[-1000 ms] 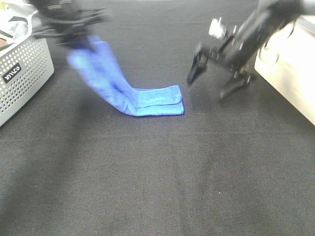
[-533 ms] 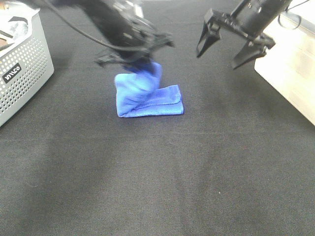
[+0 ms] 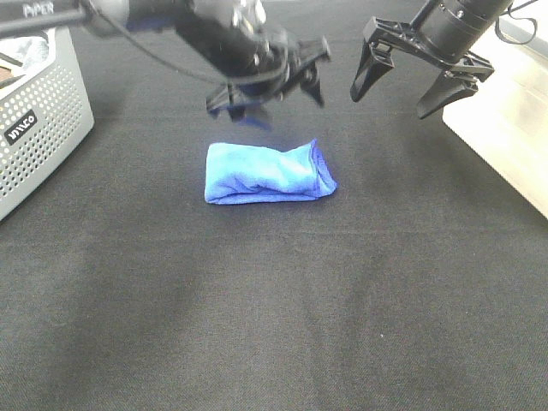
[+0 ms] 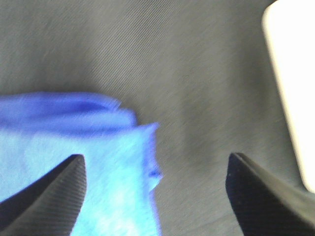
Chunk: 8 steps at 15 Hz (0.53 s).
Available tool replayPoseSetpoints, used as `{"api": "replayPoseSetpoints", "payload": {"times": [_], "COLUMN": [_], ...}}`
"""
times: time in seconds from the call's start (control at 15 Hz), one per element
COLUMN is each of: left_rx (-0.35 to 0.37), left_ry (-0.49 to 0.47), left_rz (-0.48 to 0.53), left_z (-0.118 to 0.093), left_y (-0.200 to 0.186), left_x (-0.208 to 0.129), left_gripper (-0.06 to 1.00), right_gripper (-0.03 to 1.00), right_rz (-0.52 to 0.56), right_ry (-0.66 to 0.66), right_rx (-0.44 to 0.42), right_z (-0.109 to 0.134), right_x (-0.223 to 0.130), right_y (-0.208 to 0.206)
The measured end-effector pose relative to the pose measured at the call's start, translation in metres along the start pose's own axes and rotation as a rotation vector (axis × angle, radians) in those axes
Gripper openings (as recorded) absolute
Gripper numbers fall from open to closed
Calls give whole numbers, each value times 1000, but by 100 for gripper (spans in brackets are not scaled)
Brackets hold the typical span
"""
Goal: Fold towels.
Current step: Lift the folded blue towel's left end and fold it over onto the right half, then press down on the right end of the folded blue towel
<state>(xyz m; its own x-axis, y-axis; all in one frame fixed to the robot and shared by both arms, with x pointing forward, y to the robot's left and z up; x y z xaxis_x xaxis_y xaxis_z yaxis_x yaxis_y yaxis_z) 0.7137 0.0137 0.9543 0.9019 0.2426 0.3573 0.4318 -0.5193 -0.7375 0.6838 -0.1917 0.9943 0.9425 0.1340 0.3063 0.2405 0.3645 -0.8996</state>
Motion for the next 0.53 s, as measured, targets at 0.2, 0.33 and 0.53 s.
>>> {"api": "replayPoseSetpoints", "payload": {"times": [0.2,0.33,0.53], "left_rx": [82,135,201], "left_ry": [48,11,-39], "left_rz": [-8,13,79], "left_z": [35,64,99], "left_y": [-33,-51,-68], "left_x": [42,60,70], "left_gripper": [75,75,75], "right_gripper": [93,93,93], "right_rz": [-19,1,32], "right_ry": [38,25,-31], "right_rx": [162,310,536], "right_z": [19,46,94], "right_x": [3,3,-4], "right_y": [4,25,70]}}
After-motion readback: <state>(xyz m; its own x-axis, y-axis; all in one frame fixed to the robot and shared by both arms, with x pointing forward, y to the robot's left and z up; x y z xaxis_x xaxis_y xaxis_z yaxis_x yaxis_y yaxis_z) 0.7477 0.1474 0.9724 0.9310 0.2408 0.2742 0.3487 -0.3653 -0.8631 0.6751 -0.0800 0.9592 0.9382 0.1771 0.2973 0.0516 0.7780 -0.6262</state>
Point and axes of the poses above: a point on each arm's last joint axis where the gripper is mounted, y pointing out along that axis toward the gripper, z along the wrist's bending axis when the last joint is at zero, x = y × z, the point moved 3 cm from there along y, pointing out along that axis toward the gripper, and after that the axes turned 3 degrees about -y, right-handed, at the moved point
